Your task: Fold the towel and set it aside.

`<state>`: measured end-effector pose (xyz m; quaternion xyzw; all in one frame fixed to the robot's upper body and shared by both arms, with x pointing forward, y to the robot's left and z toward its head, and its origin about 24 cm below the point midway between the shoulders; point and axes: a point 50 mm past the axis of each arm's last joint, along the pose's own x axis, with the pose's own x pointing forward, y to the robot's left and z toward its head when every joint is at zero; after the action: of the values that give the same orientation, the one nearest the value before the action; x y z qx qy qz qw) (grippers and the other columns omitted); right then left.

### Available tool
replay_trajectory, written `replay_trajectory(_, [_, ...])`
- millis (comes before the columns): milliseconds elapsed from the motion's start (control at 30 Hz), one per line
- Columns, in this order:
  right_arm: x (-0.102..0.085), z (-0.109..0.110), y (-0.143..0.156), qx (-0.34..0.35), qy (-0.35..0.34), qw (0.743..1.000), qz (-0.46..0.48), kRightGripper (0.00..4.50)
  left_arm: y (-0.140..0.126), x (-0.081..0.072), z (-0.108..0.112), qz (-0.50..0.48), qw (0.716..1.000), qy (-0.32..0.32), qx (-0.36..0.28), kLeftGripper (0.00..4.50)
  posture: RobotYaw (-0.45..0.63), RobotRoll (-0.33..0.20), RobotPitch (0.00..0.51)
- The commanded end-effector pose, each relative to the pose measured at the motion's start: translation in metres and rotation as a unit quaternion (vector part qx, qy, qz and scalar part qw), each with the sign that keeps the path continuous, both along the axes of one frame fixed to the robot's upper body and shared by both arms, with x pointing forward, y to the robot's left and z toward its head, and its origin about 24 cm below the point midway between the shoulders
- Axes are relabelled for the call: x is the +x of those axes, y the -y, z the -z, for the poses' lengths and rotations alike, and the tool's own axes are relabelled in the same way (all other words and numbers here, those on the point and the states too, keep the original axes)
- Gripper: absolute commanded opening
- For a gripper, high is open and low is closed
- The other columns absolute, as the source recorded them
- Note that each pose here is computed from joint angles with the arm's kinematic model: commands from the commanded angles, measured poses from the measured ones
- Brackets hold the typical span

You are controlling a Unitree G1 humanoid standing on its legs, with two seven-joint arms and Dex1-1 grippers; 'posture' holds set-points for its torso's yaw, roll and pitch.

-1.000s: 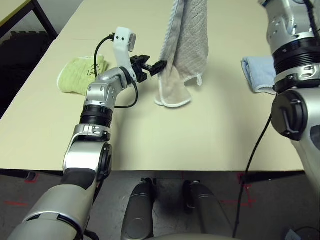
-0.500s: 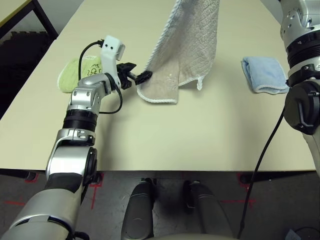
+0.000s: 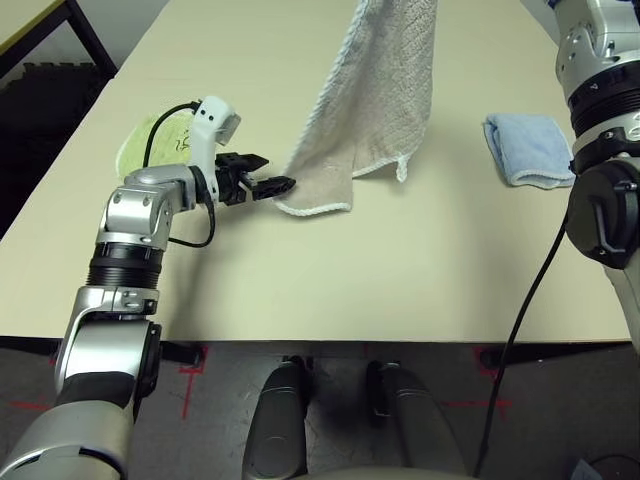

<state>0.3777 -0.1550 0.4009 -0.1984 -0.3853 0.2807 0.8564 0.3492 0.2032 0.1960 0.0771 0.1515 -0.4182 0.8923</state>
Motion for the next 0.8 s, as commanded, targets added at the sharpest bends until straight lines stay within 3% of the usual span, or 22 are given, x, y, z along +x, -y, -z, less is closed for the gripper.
replay_trajectory(33, [-0.001, -0.002, 0.001, 0.0, 0.006, 1.0, 0.002, 0.07, 0.002, -0.008, 0.005, 0.023, 0.999, -0.031, 0.012, 4.5, 0.12, 0.0, 0.164])
replay_trajectory(600, [-0.003, -0.006, 0.001, -0.004, 0.014, 1.0, -0.001, 0.07, 0.005, -0.005, 0.026, -0.009, 0.997, -0.08, 0.019, 4.5, 0.1, 0.0, 0.154])
replay_trajectory(700, [-0.003, -0.005, 0.002, -0.005, 0.013, 1.0, 0.001, 0.0, 0.005, -0.003, 0.025, -0.014, 0.996, -0.085, 0.001, 3.87, 0.1, 0.0, 0.152])
replay_trajectory(800, [-0.003, -0.005, 0.002, -0.005, 0.013, 1.0, 0.002, 0.0, 0.008, -0.002, 0.023, -0.013, 0.995, -0.093, -0.014, 2.73, 0.1, 0.0, 0.152])
